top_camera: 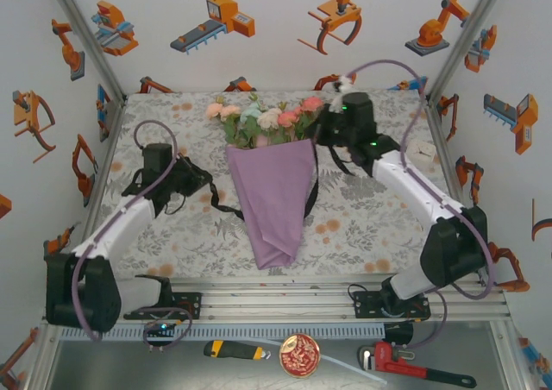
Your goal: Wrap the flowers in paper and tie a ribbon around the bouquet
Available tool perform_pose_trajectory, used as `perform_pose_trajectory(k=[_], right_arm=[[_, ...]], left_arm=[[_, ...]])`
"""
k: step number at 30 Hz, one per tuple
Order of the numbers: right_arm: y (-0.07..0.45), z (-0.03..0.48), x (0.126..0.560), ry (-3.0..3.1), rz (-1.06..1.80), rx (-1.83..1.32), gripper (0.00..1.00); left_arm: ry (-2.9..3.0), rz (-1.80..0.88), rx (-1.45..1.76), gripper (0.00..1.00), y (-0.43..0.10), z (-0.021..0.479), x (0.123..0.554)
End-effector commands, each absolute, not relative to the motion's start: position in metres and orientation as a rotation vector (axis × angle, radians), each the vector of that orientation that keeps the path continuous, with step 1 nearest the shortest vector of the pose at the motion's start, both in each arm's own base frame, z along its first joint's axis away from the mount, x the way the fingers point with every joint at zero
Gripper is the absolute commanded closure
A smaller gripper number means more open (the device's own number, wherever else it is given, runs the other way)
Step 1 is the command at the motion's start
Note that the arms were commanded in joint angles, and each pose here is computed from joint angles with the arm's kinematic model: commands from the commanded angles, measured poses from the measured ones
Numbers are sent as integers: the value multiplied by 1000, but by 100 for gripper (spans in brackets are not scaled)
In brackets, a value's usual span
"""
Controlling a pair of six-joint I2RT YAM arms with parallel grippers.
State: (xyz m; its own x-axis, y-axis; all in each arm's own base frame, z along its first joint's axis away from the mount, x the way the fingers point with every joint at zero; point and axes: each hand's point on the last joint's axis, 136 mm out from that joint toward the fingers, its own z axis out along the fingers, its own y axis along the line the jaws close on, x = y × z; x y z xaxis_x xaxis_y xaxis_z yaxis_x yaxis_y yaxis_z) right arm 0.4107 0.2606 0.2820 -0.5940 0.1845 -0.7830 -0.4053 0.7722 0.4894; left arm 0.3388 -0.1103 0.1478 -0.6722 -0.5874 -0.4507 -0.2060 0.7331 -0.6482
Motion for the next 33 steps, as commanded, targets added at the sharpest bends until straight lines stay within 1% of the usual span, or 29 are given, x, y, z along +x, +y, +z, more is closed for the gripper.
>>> perform_pose_trajectory(k=[1, 2, 4, 5, 6, 7, 9, 12, 17, 21, 24, 28, 31, 33], right_arm=[[349, 269, 384, 2048, 852, -463, 100], [374, 260, 375, 2058, 880, -534, 97], [418, 250, 354, 2073, 962, -668, 69], [435, 246, 342, 2084, 1000, -737, 59], [446, 241, 333, 2094, 1019, -780, 51], [450, 241, 329, 2093, 1032, -799, 45], [450, 241, 325, 2091, 1058, -803, 40], [441, 240, 321, 2086, 1042, -824, 36], [408, 225, 333, 2161, 942, -720, 36], [373, 216, 343, 2240, 884, -572, 37], [351, 219, 338, 2235, 863, -523, 37], [313, 224, 330, 2222, 776, -424, 37], [279, 224, 322, 2218, 737, -308, 37], [259, 223, 316, 2210, 720, -242, 37]], left_arm=[[2315, -598, -607, 100, -102, 124, 304], [2313, -590, -604, 100, -103, 122, 297], [2313, -586, -604, 100, -105, 118, 283], [2315, -579, -603, 100, -104, 117, 276], [2321, -562, -605, 100, -102, 114, 269], [2323, -550, -607, 100, -100, 112, 264], [2315, -535, -613, 100, -95, 112, 255], [2297, -528, -623, 100, -90, 112, 248], [2299, -520, -596, 100, -89, 116, 245], [2246, -590, -468, 100, -106, 146, 256], [2149, -646, -366, 100, -122, 185, 273], [2080, -666, -251, 100, -146, 229, 308], [2073, -687, -135, 100, -177, 253, 338], [2071, -724, -43, 99, -209, 265, 353]])
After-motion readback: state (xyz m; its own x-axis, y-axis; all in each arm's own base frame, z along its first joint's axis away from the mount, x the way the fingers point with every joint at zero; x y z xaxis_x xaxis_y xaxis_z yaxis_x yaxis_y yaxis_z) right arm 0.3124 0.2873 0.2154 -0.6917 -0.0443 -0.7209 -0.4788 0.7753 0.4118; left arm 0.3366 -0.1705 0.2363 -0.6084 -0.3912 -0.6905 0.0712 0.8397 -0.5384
